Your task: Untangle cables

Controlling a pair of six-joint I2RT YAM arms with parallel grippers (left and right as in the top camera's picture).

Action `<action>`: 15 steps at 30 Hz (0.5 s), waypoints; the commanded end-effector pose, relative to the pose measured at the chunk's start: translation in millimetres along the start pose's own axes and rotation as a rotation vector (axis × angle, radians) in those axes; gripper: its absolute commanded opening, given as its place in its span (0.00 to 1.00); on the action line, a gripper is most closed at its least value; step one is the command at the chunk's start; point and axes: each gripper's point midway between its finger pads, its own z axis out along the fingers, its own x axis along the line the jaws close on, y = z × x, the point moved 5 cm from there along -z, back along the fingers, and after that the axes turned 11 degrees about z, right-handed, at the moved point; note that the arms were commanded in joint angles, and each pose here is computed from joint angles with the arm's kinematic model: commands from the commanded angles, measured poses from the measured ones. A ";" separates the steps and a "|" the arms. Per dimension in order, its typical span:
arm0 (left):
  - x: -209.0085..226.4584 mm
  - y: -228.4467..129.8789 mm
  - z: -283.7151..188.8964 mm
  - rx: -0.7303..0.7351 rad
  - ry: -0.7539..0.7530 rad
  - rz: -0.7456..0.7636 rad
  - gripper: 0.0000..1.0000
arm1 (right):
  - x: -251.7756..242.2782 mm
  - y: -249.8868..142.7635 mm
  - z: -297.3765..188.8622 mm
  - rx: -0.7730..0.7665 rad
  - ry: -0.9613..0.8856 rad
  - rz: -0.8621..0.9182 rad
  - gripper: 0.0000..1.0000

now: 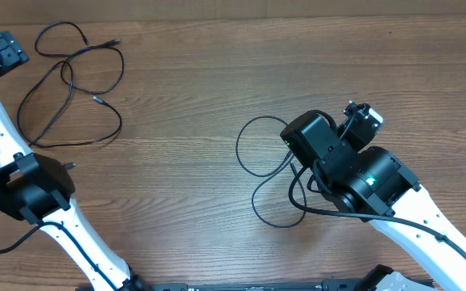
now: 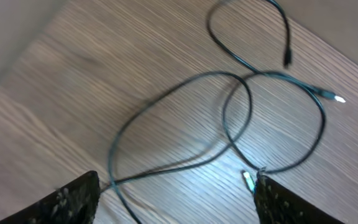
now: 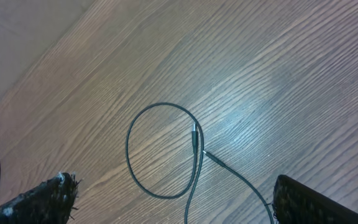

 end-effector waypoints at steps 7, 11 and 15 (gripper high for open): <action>-58.1 -30.0 81.2 0.158 -0.119 0.201 0.81 | 0.8 1.2 -2.5 0.002 0.009 -0.003 1.00; -76.7 -48.1 111.8 0.228 -0.138 0.257 0.77 | 1.5 1.3 -2.5 0.001 0.012 -0.001 1.00; -87.8 -62.2 138.7 0.274 -0.127 0.284 0.77 | 1.5 1.3 -2.5 0.001 0.013 -0.001 1.00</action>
